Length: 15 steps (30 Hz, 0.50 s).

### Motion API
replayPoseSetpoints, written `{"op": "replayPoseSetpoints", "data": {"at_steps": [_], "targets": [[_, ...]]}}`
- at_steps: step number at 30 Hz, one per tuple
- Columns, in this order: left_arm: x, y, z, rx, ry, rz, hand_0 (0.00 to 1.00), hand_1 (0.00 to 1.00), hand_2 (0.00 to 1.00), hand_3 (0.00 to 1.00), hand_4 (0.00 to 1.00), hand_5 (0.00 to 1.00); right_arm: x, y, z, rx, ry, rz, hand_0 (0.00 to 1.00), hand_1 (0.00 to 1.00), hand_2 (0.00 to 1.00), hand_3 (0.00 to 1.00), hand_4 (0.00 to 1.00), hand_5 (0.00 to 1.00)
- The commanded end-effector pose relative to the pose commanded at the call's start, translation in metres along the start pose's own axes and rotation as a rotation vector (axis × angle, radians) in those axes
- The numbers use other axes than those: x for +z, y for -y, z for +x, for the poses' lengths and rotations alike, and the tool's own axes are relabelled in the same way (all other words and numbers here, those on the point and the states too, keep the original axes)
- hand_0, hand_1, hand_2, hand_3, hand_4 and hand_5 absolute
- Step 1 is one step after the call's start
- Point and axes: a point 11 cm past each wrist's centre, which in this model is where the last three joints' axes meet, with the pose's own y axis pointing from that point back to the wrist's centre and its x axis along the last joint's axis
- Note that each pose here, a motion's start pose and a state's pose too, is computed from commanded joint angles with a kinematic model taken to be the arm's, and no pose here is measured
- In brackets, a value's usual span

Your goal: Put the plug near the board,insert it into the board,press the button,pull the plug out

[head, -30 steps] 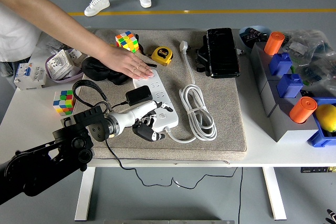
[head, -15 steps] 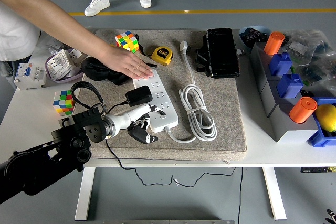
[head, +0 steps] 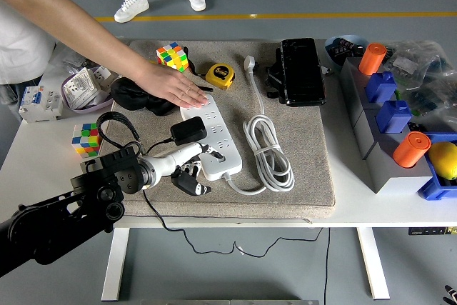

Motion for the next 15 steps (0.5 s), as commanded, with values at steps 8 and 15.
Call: {"op": "replayPoseSetpoints", "data": {"at_steps": [8,15], "targets": [[0.007,-0.002,0.005,0.024,-0.019,-0.044,0.055,0.096,0.163,0.805,0.799,0.002,0.000,0.000,-0.001,-0.001,0.003,0.001,0.610,0.666,0.664,0.542,0.823,0.492],[0.016,-0.008,0.025,0.142,-0.129,-0.181,0.120,0.107,0.254,0.656,0.790,0.157,0.000,0.000,-0.001,-0.001,0.005,0.000,0.610,0.666,0.665,0.543,0.822,0.492]]}}
